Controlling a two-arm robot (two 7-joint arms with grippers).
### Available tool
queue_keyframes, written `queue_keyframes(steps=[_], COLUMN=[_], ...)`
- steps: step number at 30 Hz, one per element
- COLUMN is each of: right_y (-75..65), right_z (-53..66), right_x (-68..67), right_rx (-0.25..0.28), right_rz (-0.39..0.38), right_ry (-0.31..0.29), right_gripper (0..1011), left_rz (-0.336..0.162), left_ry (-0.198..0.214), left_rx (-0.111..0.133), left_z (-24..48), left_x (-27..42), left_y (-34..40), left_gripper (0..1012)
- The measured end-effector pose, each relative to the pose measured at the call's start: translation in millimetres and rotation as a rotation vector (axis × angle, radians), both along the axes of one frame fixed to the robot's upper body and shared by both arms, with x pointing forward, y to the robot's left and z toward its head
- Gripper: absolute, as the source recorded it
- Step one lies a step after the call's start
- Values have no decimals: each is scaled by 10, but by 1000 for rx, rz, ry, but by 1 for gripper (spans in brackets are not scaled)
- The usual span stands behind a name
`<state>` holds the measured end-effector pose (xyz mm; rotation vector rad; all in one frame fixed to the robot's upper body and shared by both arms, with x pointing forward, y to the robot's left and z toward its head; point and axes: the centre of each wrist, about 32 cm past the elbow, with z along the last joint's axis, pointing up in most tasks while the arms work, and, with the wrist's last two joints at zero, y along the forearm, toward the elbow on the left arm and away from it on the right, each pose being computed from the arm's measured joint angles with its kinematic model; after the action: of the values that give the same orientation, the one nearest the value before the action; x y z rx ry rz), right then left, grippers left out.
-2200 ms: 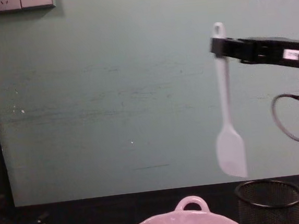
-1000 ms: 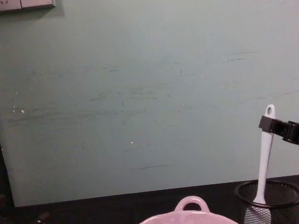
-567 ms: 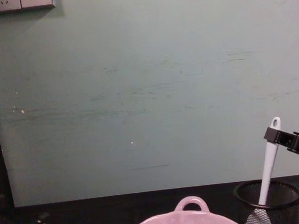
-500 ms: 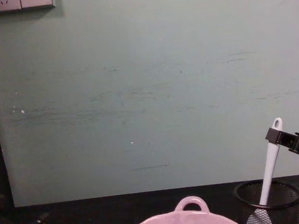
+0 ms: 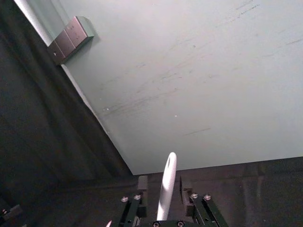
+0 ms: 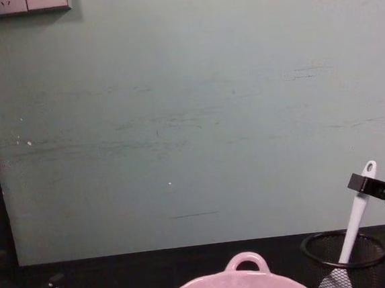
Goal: Use the one hand to pick up the spoon and stir the clear water in the bowl.
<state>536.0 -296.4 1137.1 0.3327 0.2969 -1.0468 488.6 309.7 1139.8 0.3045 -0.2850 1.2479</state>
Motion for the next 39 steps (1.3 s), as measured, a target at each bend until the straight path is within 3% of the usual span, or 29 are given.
queue_keyframes(steps=[11, 13, 20, 23, 29, 39], right_y=[-23, -31, -89, -155, -260, -279], right_z=[-34, -47, -26, 17, 101, 124], right_x=[-150, -251, -467, -526, -524, -313], right_rx=[2, 4, -4, -45, -193, -505], right_rz=[-10, -13, -26, -56, -128, -205], right_ry=[18, 29, 30, 24, 19, -16], right_gripper=[737, 835, 1000, 1002, 1002, 1002], left_rz=[0, 0, 0, 0, 0, 0], left_ry=[0, 0, 0, 0, 0, 0], left_rx=[0, 0, 0, 0, 0, 0], left_z=[0, 0, 0, 0, 0, 0], left_x=[0, 0, 0, 0, 0, 0], left_y=[0, 0, 0, 0, 0, 0], left_gripper=[1011, 1011, 1011, 1011, 1011, 1011])
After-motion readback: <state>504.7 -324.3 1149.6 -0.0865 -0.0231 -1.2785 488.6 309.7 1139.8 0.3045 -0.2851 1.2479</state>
